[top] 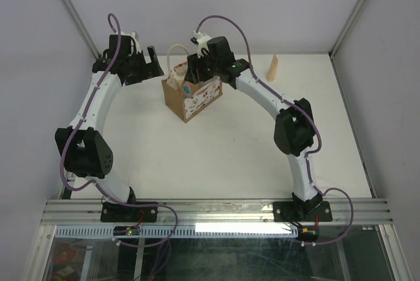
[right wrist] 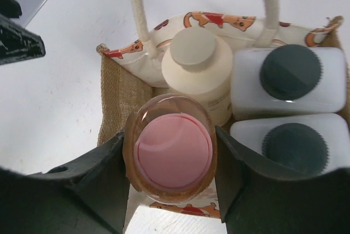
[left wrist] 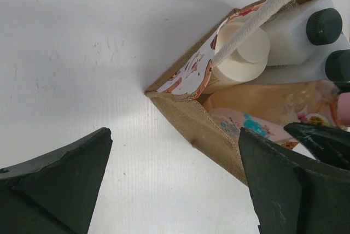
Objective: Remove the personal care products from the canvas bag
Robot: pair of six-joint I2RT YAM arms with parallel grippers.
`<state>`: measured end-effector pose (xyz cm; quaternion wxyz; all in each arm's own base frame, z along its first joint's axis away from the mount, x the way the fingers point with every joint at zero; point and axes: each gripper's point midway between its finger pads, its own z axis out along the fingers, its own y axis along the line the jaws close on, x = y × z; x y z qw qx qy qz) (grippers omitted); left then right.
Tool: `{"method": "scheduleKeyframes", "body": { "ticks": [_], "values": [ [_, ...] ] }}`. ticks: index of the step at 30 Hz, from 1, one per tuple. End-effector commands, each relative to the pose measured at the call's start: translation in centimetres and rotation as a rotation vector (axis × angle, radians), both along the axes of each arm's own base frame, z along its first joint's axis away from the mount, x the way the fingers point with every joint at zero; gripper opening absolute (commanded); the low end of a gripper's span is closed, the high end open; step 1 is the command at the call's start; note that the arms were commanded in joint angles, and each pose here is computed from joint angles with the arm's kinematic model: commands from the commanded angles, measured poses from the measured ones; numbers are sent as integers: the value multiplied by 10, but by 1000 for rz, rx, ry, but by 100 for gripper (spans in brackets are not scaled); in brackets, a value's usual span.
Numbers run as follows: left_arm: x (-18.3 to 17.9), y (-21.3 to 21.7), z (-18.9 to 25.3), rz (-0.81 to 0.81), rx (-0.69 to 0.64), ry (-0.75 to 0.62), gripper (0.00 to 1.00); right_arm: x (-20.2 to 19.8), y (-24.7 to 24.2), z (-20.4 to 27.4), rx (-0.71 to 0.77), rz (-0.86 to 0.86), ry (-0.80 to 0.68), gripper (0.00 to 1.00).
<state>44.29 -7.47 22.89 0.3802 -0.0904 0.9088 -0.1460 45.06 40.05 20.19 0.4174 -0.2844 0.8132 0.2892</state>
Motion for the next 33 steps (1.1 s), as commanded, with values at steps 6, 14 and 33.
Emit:
{"method": "scheduleKeyframes", "body": {
  "ticks": [6,14,33],
  "values": [
    [14,0,25,2,-33,-79,99,21,-39,199,435,-137,-210,0],
    [15,-3,23,-1,-43,-72,99,23,-58,214,515,-162,-120,0],
    [15,-9,21,-11,-79,-62,99,41,-189,269,866,-405,59,0]
  ]
}}
